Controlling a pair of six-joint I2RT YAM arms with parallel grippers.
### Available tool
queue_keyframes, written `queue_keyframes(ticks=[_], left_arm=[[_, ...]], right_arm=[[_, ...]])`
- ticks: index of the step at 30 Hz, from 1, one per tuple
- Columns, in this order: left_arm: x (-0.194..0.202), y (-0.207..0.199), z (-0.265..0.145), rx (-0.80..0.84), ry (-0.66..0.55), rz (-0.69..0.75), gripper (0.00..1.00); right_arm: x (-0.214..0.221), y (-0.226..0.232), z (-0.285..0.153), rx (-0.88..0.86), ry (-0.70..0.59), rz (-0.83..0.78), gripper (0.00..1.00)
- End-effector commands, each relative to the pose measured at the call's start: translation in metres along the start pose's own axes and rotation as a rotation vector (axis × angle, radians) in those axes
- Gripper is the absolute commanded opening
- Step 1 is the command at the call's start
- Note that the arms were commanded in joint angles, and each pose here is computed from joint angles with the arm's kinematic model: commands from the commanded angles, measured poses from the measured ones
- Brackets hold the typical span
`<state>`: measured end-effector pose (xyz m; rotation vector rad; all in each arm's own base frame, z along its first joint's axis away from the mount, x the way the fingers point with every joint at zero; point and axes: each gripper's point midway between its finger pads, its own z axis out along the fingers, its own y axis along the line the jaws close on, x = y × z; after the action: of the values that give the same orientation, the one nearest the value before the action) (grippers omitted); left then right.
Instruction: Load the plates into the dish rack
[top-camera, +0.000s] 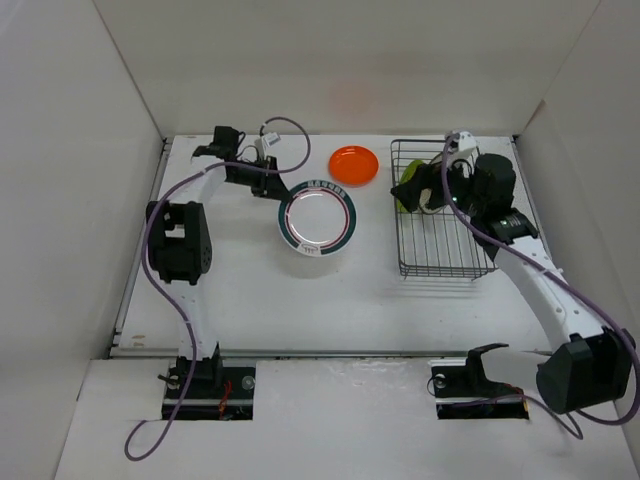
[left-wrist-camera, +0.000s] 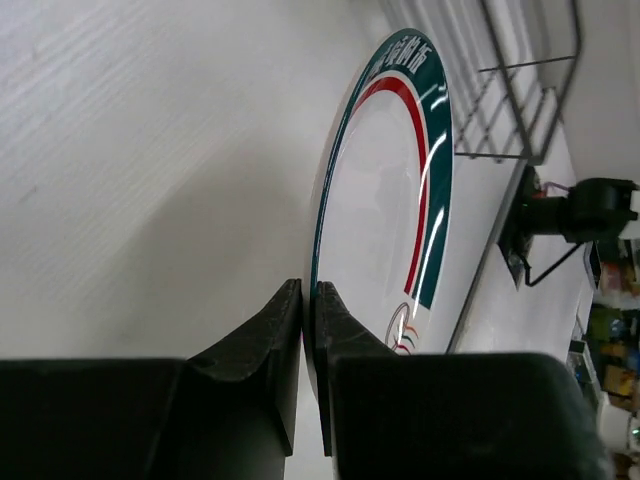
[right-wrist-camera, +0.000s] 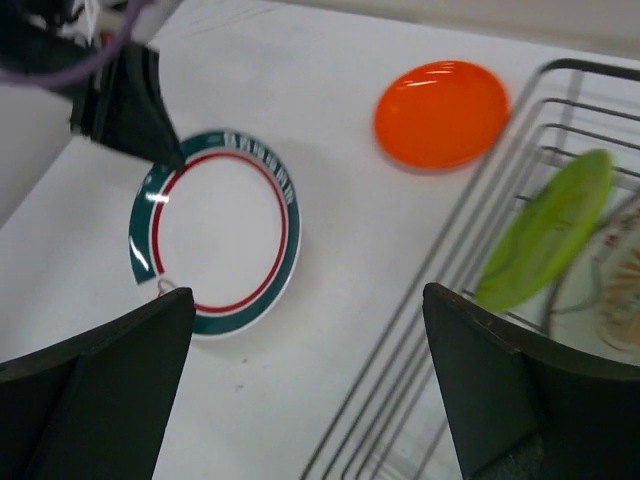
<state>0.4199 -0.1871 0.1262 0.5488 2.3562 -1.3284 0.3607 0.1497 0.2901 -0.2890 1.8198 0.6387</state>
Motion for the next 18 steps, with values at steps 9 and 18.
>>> queue_keyframes(ticks=[9, 18], left_arm=[[-0.043, -0.143, -0.075, 0.289, -0.129, 0.315, 0.00], [-0.051, -0.171, -0.088, 0.373, -0.166, 0.372, 0.00]], right_arm=[[0.024, 0.106, 0.055, -0.453, 0.057, -0.064, 1.00], [0.042, 0.139, 0.085, -0.572, 0.083, 0.011, 1.00]])
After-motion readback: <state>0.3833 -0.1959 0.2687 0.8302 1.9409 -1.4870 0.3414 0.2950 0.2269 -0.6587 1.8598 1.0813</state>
